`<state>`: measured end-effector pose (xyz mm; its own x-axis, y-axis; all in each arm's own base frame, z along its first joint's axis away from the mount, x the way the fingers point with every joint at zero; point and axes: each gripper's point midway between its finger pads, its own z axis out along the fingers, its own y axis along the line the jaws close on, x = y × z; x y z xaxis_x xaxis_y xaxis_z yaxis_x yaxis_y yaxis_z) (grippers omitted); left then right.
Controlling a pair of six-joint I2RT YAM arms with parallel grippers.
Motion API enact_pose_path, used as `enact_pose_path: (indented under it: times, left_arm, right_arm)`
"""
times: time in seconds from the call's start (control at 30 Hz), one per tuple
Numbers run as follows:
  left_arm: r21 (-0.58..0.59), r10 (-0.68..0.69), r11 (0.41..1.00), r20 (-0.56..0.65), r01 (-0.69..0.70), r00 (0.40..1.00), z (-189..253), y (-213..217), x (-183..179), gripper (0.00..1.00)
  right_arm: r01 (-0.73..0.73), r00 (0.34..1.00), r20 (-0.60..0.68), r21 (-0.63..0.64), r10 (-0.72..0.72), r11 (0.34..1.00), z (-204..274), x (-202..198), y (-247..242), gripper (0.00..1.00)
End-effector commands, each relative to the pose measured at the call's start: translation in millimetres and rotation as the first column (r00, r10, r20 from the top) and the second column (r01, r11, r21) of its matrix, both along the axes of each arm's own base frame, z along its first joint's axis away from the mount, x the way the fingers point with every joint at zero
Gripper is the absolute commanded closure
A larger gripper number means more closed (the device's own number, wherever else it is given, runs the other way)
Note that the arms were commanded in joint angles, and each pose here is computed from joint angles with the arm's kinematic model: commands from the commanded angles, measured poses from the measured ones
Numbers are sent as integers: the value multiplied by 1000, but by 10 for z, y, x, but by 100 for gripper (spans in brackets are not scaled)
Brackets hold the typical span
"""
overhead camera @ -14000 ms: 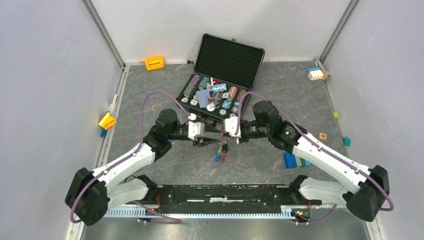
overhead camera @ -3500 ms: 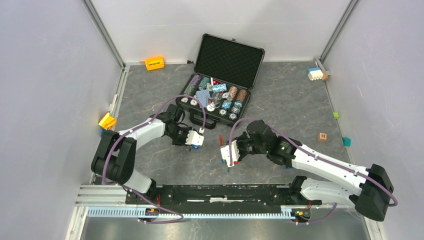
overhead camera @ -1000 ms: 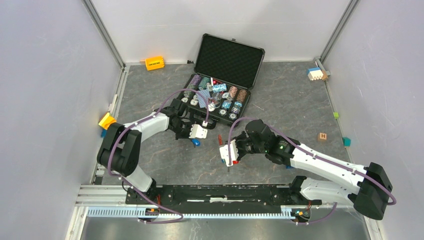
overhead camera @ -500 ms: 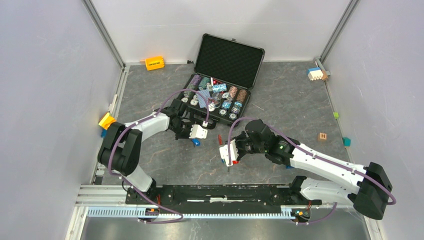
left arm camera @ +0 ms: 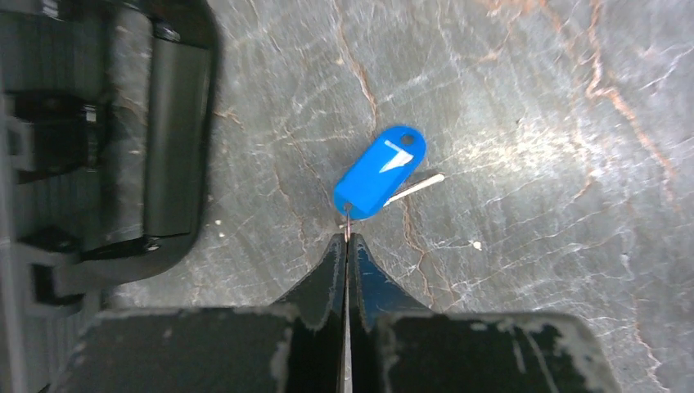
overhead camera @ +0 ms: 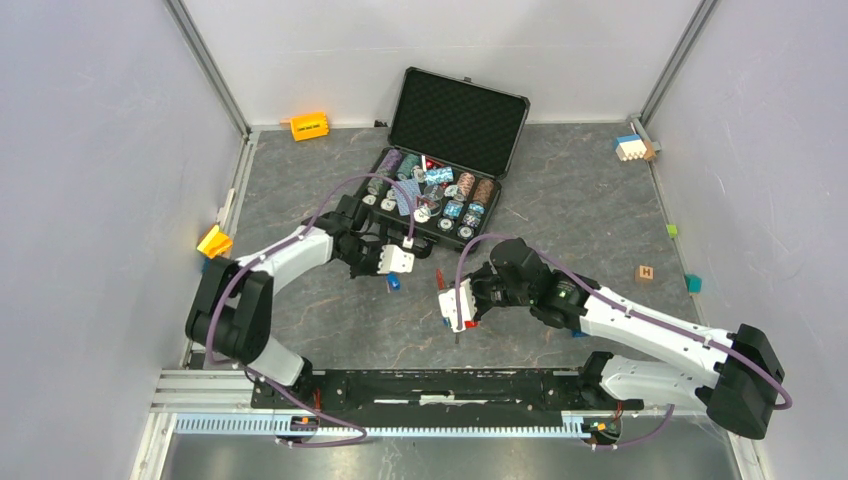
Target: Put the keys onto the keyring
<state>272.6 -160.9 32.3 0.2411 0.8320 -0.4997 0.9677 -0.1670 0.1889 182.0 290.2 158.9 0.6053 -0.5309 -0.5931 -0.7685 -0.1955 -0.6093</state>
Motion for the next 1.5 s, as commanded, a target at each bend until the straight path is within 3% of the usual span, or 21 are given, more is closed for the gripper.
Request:
enact_pose_path:
  times: [0.0,0.17,0.47,0.77,1.0,1.13,1.47]
  left_arm:
    - [-153,39,987,-16,-41,999,399,-198,-143,98]
    - [-278,163,949,32,-148,986,749,-279,-138,98]
    - [-502,263,839,41,-208,964,1476,-494,-284,98]
    - [-411,283,869,-42,-275,958,1594,-680,-561,98]
    - [-339,325,878,-94,-337,941,1667,-514,-722,98]
    - [-377,327,862,-100,-340,940,1748,-464,-851,98]
    - [-504,184,777,-390,-376,902,2032,-899,-1136,98]
  right_arm:
    - [-14,1000,-6,49,14,999,202,-5,83,100]
    - [-27,998,-49,81,31,996,297,-52,153,100]
    - [-39,985,-161,156,65,987,541,-101,278,100]
    - [28,984,-179,188,6,982,663,23,321,100]
    - [89,989,-135,179,-65,980,751,176,284,100]
    - [125,989,-108,197,-105,972,846,252,262,100]
    - [276,961,-105,258,-257,926,963,526,246,100]
